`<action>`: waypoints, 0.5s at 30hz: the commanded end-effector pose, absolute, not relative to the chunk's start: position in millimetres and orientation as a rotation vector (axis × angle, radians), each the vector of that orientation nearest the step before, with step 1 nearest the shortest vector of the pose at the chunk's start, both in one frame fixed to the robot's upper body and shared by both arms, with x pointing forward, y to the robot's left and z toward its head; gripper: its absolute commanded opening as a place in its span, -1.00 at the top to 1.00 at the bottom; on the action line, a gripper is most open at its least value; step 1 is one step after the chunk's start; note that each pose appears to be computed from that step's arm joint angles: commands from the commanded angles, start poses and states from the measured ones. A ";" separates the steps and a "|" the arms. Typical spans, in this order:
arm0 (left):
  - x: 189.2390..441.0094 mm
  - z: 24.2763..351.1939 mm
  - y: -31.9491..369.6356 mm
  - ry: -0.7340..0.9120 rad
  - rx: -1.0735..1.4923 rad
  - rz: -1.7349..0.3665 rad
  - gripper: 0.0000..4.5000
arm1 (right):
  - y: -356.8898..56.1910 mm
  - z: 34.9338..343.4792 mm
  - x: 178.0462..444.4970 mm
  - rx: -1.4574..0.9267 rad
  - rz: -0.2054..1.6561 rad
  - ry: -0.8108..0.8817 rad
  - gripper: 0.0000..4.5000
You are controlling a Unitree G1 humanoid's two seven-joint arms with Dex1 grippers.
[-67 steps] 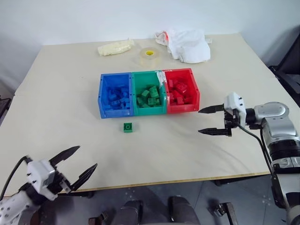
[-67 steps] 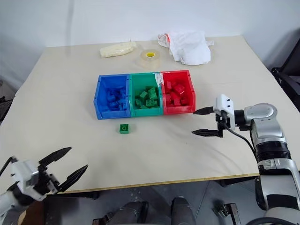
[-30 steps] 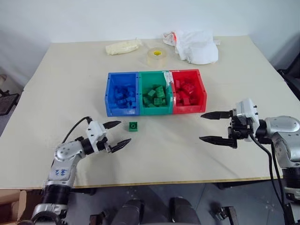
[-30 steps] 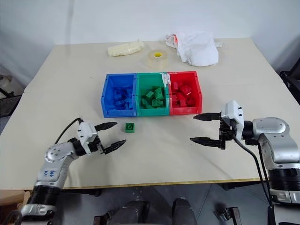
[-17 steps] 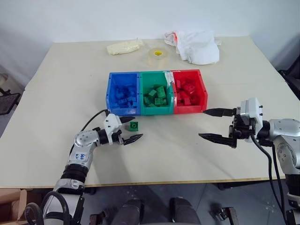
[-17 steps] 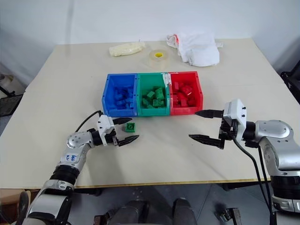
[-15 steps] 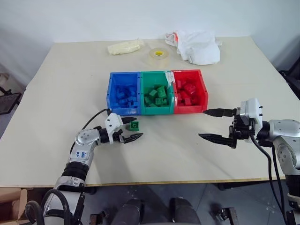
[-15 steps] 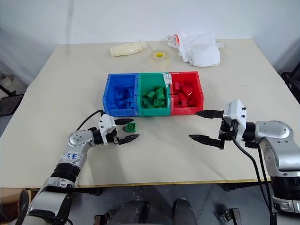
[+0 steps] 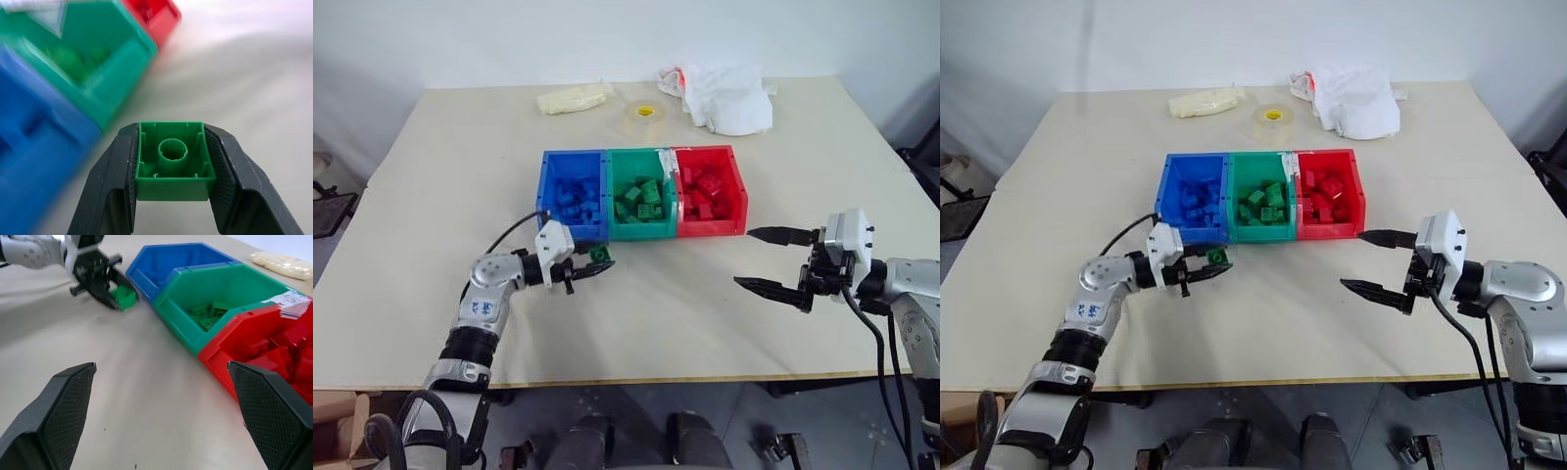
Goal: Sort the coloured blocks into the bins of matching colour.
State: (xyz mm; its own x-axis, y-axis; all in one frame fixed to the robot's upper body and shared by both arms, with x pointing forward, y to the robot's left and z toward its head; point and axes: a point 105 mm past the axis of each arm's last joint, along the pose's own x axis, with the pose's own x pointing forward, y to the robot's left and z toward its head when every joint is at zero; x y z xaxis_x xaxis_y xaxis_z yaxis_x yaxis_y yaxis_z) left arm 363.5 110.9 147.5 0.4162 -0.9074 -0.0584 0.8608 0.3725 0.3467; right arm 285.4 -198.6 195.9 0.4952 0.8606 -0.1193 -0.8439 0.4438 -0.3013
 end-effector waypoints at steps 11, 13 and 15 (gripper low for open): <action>427.4 234.1 66.5 -0.297 0.367 -0.958 0.34 | -216.2 219.5 295.4 -0.332 0.838 -0.166 -1.00; 431.7 233.7 58.9 -0.283 0.382 -0.968 -0.09 | -216.7 220.0 298.3 -0.330 0.826 -0.171 -1.00; 430.2 235.0 54.0 -0.301 0.395 -0.992 -0.38 | -215.6 219.3 298.0 -0.334 0.832 -0.171 -1.00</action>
State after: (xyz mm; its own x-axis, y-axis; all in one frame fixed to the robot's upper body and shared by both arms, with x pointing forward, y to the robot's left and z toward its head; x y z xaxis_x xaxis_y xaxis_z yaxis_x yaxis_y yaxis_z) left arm 431.0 55.3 228.2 0.5256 -0.8493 0.0501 0.7610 0.4957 0.4186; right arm 299.0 -215.4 210.4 0.6628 0.7487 -0.0102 -0.7096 0.6238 -0.3275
